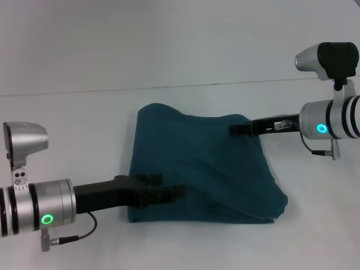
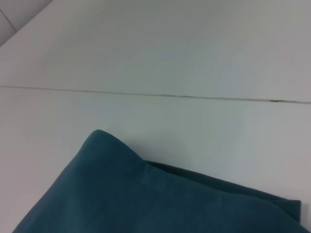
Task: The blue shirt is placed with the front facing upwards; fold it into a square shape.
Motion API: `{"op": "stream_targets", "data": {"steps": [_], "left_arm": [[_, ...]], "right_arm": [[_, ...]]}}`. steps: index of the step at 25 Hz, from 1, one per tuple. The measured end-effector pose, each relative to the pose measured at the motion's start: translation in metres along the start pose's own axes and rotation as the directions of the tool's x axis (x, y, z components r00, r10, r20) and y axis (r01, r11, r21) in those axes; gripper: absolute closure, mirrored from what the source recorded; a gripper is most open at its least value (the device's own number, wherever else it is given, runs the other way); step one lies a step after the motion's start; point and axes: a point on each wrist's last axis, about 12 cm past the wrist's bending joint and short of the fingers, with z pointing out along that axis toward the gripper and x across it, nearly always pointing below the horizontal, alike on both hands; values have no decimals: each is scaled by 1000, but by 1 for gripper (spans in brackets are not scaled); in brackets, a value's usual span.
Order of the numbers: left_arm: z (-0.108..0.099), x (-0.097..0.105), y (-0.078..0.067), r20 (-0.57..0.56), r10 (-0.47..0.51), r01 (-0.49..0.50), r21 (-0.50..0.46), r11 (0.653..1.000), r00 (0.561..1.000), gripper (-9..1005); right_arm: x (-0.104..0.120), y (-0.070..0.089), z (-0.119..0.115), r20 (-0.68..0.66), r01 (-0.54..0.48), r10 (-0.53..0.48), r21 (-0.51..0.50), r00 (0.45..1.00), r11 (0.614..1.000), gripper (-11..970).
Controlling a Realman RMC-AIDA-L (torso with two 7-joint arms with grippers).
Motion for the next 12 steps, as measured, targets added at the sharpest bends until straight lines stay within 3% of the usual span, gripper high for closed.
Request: {"op": "stream_targets", "data": {"steps": [5, 11, 12], "left_arm": [[0, -1, 1, 1, -1, 1, -10, 1000, 1000, 59], [0, -1, 2, 2, -3, 3, -18, 1000, 1000, 59], [0, -1, 2, 2, -3, 3, -20, 1000, 1000, 59]], "right_arm": [[-1, 1, 1, 3, 0, 0, 3, 1000, 1000, 414], [-2, 4, 3, 5, 3, -3, -3, 1000, 1000, 469], [-2, 5, 4, 5, 4, -4, -4, 1000, 1000, 520]]}}
